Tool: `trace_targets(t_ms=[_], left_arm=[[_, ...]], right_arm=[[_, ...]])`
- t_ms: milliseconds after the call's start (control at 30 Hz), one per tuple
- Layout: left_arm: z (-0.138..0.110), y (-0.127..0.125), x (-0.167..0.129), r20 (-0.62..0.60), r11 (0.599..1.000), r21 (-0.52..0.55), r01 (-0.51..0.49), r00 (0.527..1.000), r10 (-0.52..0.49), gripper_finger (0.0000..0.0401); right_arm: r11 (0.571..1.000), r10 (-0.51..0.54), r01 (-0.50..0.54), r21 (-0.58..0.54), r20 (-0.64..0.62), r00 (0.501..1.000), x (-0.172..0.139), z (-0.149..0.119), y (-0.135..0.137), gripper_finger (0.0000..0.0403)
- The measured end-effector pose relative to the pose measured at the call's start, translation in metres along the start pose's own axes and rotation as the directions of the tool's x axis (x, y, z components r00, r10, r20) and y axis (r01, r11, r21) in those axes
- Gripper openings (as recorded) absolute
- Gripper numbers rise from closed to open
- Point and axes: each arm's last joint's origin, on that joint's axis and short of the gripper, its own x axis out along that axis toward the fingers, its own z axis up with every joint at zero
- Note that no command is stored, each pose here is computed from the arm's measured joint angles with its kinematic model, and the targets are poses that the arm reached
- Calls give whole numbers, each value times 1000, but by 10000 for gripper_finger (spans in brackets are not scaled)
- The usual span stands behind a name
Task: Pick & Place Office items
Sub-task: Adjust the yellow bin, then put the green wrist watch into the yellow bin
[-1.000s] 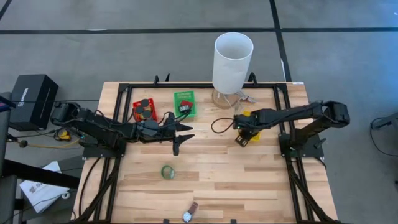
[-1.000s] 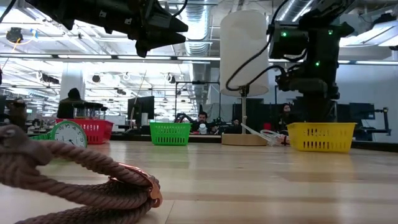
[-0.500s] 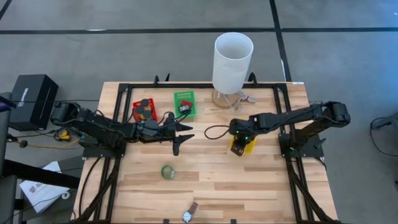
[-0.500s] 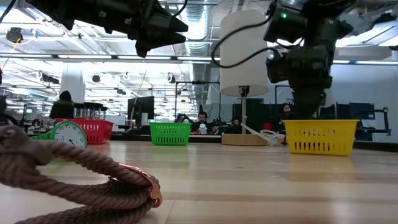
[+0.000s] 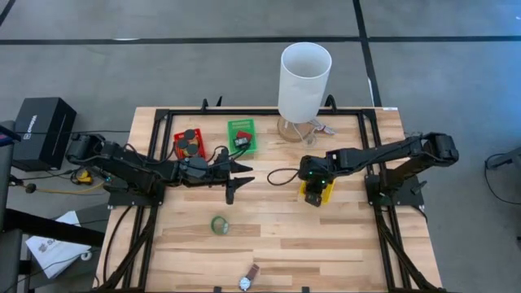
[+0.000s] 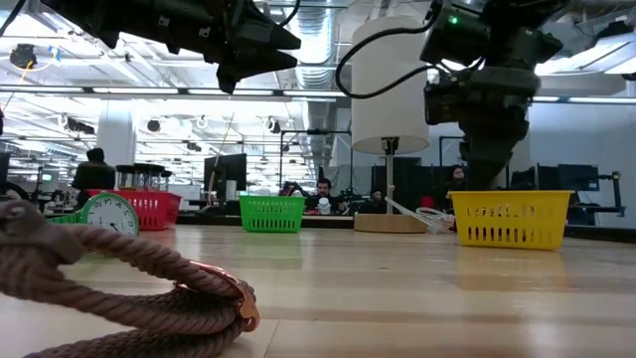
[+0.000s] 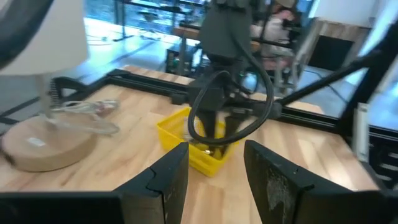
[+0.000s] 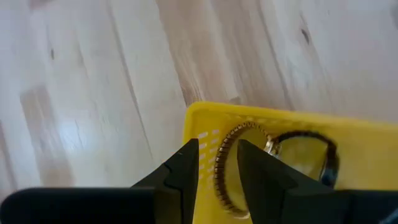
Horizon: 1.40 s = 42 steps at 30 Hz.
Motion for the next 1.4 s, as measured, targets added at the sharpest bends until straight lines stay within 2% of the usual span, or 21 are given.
trace_targets(t_ms=[67, 200, 300, 400, 500, 567, 667, 800, 900, 1200, 1400], left_arm=[[0, -1, 0, -7, 999, 0, 36, 999, -36, 149], [0, -2, 0, -14, 998, -1, 69, 998, -69, 149], [-1, -2, 0, -14, 998, 0, 69, 997, -69, 149], [-1, -2, 0, -14, 998, -1, 69, 997, -69, 149], [0, -2, 0, -14, 998, -1, 70, 997, -70, 149], [-1, -3, 0, -14, 997, -12, 73, 997, -73, 149], [-2, -7, -1, -29, 991, -42, 128, 991, -129, 149], [-8, -19, -6, -71, 959, -44, 281, 956, -283, 149], [-17, -27, -12, -108, 936, -49, 350, 929, -353, 149], [-53, -44, -34, -235, 894, -39, 445, 866, -442, 149], [-61, -55, -43, -281, 878, -32, 477, 839, -466, 149]], right_arm=[[996, -1, 3, -85, 17, 1000, -4, 2, -2, 102], [985, 25, -3, -170, 130, 991, -17, 15, -2, 102], [954, 66, 16, -301, 261, 963, -26, 27, 0, 102], [892, 122, 82, -445, 412, 903, -33, 42, 5, 102], [850, 176, 149, -505, 539, 823, -37, 56, 10, 102], [842, 205, 176, -510, 605, 769, -37, 65, 13, 102], [860, 234, 166, -483, 662, 712, -34, 74, 15, 102], [852, 219, 170, -495, 633, 743, -20, 75, 13, 102], [838, 217, 189, -512, 631, 745, -15, 76, 12, 102], [820, 239, 200, -536, 639, 731, -17, 75, 18, 102], [828, 235, 190, -528, 634, 737, -17, 75, 18, 102]])
